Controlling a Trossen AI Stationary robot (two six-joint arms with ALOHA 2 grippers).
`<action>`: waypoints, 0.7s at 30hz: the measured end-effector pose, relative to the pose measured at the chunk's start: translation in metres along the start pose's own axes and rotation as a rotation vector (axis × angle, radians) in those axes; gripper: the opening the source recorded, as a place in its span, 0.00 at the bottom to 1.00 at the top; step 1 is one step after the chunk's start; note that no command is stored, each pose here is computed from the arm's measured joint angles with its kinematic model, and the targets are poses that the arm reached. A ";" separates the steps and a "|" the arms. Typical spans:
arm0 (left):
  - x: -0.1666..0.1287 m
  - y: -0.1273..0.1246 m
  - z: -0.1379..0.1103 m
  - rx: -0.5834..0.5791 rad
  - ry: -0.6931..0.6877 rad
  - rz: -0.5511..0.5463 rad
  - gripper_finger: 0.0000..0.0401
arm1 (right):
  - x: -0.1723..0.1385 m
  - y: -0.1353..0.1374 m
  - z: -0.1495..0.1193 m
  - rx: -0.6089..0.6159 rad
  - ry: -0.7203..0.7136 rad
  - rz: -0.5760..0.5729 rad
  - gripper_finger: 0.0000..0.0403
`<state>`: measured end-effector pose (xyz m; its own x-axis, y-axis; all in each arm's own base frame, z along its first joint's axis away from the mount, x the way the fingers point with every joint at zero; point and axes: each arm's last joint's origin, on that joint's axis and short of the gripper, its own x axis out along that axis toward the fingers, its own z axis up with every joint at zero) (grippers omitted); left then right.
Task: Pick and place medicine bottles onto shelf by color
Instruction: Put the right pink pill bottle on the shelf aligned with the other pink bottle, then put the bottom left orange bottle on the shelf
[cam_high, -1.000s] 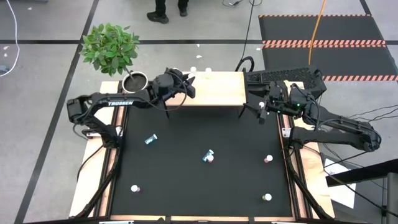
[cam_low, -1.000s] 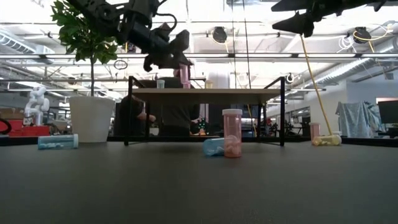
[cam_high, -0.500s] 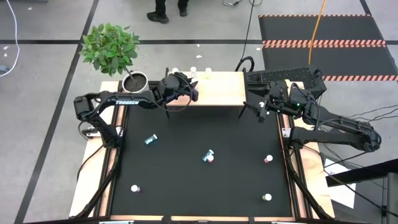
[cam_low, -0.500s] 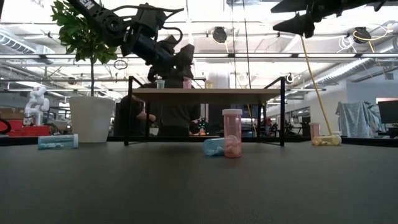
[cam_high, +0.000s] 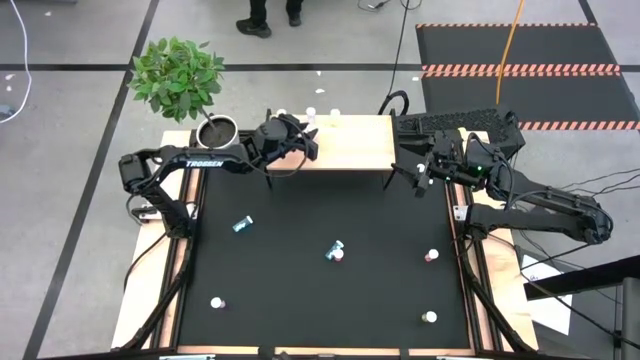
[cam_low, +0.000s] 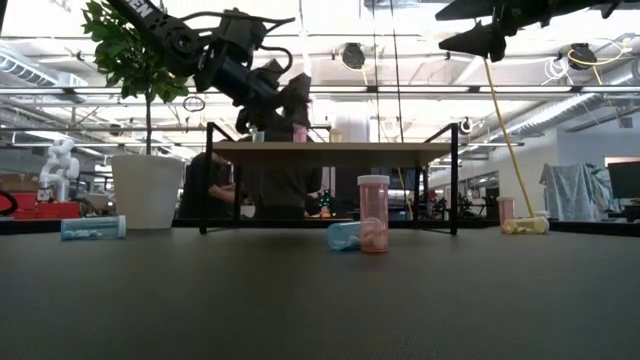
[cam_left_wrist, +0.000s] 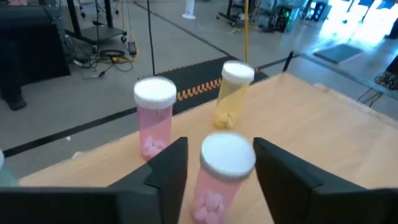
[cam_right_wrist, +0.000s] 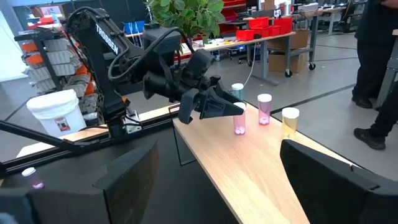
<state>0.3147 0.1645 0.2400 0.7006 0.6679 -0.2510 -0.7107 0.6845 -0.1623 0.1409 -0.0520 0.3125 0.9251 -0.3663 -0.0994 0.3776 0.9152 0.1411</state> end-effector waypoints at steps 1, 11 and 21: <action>0.000 0.000 0.000 -0.002 -0.002 -0.001 0.50 | 0.000 0.000 0.000 0.000 0.000 0.000 0.82; -0.018 -0.005 0.029 0.011 -0.090 -0.052 0.74 | 0.000 -0.002 -0.002 0.069 0.011 -0.054 0.82; -0.078 -0.037 0.080 0.212 0.202 -0.108 0.76 | -0.001 -0.011 -0.026 0.229 0.254 -0.156 0.82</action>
<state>0.2917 0.1100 0.3420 0.7298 0.5307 -0.4309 -0.5884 0.8085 -0.0008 0.1344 -0.0572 0.2858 0.8277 -0.4186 -0.3738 0.5384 0.7801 0.3187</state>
